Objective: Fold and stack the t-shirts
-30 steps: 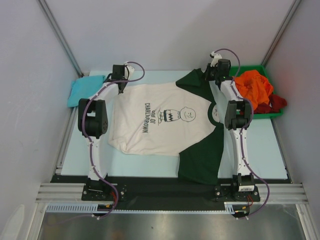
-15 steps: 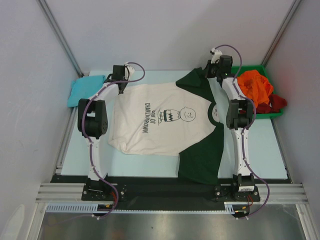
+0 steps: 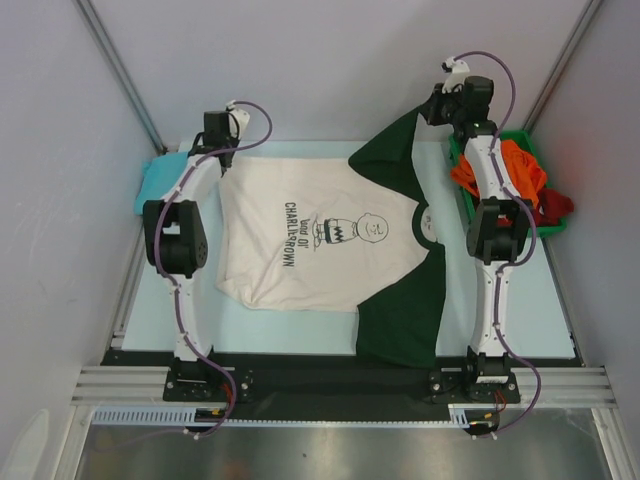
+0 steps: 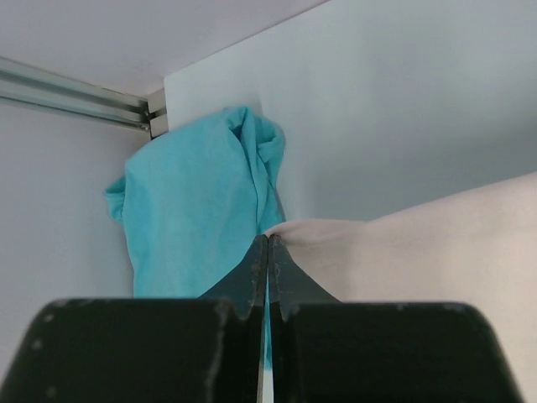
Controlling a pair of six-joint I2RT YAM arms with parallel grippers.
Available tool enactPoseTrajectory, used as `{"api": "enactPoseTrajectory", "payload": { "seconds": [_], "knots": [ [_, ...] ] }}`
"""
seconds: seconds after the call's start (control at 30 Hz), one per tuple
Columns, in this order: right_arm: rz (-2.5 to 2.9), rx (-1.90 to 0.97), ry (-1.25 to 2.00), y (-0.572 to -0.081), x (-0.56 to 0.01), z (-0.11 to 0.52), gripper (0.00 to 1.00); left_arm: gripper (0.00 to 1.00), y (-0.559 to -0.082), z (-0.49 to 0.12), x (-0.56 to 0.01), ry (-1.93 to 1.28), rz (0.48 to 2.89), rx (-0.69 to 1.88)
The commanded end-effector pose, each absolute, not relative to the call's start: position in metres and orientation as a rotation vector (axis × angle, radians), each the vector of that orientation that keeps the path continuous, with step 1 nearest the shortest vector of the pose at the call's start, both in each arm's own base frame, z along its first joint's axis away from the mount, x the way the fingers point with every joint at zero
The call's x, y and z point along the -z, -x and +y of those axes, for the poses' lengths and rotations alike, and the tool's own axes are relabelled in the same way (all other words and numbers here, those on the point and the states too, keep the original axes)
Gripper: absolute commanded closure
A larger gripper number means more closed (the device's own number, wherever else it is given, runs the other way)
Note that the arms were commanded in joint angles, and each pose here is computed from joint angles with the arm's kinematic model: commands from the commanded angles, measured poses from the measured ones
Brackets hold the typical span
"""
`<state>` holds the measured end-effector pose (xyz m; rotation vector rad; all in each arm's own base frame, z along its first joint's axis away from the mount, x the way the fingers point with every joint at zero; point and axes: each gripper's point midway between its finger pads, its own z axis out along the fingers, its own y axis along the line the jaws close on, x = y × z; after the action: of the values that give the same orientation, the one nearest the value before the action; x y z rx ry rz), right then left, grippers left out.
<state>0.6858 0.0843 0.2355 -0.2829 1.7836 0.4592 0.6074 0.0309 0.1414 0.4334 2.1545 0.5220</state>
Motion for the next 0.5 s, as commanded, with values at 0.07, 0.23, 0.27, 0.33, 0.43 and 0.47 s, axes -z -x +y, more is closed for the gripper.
{"api": "enactPoseTrajectory", "payload": {
  "seconds": [0.07, 0.23, 0.27, 0.33, 0.43, 0.47],
  "knots": [
    [1.768, -0.475, 0.310, -0.656, -0.281, 0.089, 1.00, 0.99, -0.625, 0.029, -0.157, -0.402, 2.089, -0.497],
    [1.794, -0.497, 0.316, -0.632, -0.289, 0.091, 1.00, 1.00, -0.620, 0.021, -0.161, -0.418, 2.090, -0.446],
    [1.783, -0.501, 0.322, -0.624, -0.302, 0.093, 1.00, 1.00, -0.618, 0.019, -0.163, -0.423, 2.088, -0.429],
    [1.813, -0.513, 0.318, -0.615, -0.294, 0.093, 1.00, 1.00, -0.614, 0.017, -0.165, -0.436, 2.088, -0.415],
    [1.829, -0.521, 0.318, -0.596, -0.301, 0.093, 1.00, 0.99, -0.608, 0.013, -0.173, -0.458, 2.066, -0.398],
    [1.834, -0.524, 0.318, -0.591, -0.302, 0.093, 1.00, 1.00, -0.606, 0.011, -0.171, -0.471, 2.071, -0.386]
  ]
}}
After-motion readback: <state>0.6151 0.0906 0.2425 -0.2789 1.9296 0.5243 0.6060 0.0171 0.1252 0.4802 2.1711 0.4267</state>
